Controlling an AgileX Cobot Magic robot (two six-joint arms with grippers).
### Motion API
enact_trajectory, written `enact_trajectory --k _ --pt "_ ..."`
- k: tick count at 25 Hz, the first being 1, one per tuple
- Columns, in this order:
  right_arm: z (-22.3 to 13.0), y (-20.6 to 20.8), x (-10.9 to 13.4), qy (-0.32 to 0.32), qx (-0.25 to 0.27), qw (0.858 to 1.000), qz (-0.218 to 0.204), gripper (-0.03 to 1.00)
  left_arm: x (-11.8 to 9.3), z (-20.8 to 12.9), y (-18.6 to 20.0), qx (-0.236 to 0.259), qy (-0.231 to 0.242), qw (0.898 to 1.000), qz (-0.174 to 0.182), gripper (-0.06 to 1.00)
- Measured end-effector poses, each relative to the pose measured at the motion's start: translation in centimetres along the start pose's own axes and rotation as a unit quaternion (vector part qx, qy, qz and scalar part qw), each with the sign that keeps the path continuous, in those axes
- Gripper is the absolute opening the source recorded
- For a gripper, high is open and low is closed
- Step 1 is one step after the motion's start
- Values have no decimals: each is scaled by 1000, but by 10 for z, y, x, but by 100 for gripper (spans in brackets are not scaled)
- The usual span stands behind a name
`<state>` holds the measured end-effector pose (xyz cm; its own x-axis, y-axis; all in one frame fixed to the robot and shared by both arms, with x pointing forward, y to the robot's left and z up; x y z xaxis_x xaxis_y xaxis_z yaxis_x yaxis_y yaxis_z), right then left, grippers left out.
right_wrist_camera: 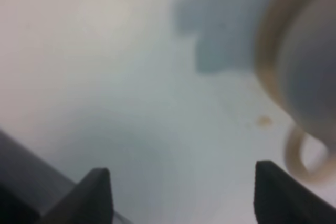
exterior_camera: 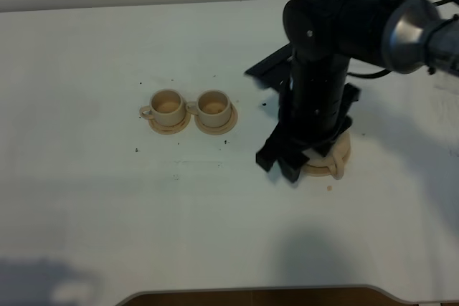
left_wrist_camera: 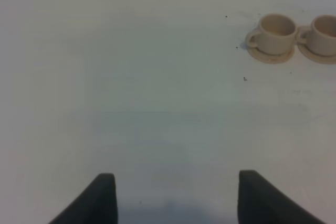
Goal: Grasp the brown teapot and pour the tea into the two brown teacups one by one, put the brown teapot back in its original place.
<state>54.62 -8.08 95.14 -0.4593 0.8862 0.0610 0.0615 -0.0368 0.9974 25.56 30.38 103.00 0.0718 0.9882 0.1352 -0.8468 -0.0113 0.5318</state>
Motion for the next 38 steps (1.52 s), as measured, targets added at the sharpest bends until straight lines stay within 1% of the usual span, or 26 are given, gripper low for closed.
enact_trajectory --k 3,5,7,11,13,15,23,26,32,38 --pt "1 3 -10 -63 -7 998 -25 59 0 0 0 0 0 1000 0 51" --pt "2 1 -18 -93 -6 995 -27 59 0 0 0 0 0 1000 0 51" --pt "3 -2 -26 -115 -2 993 -28 59 0 0 0 0 0 1000 0 51" --pt "6 -15 -42 -132 15 991 -34 59 0 0 0 0 0 1000 0 51" --pt "7 -20 -49 -131 23 991 -34 59 0 0 0 0 0 1000 0 51" --pt "7 -26 -53 -112 30 992 -44 59 0 0 0 0 0 1000 0 51" --pt "8 -33 -59 -64 40 995 -65 58 0 0 0 0 0 1000 0 51" --pt "9 -36 -61 -56 44 995 -73 57 0 0 0 0 0 1000 0 51" --pt "9 -40 -61 -55 50 994 -75 51 0 0 0 0 0 1000 0 51" --pt "9 -45 -62 -53 56 994 -78 51 0 0 0 0 0 1000 0 51"
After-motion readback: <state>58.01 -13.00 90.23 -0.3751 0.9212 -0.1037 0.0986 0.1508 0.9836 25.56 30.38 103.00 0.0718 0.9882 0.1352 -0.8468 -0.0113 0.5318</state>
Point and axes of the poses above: a point on each arm's last joint axis where the gripper is mounted, y pointing back along that axis away from the gripper, x along the wrist's bending axis when the last joint is at zero, z = x × y, the point moved 3 cm from there along -y, pointing out along that axis toward the gripper, and after that the axes turned 9 degrees about -y, right-handed, at the moved point
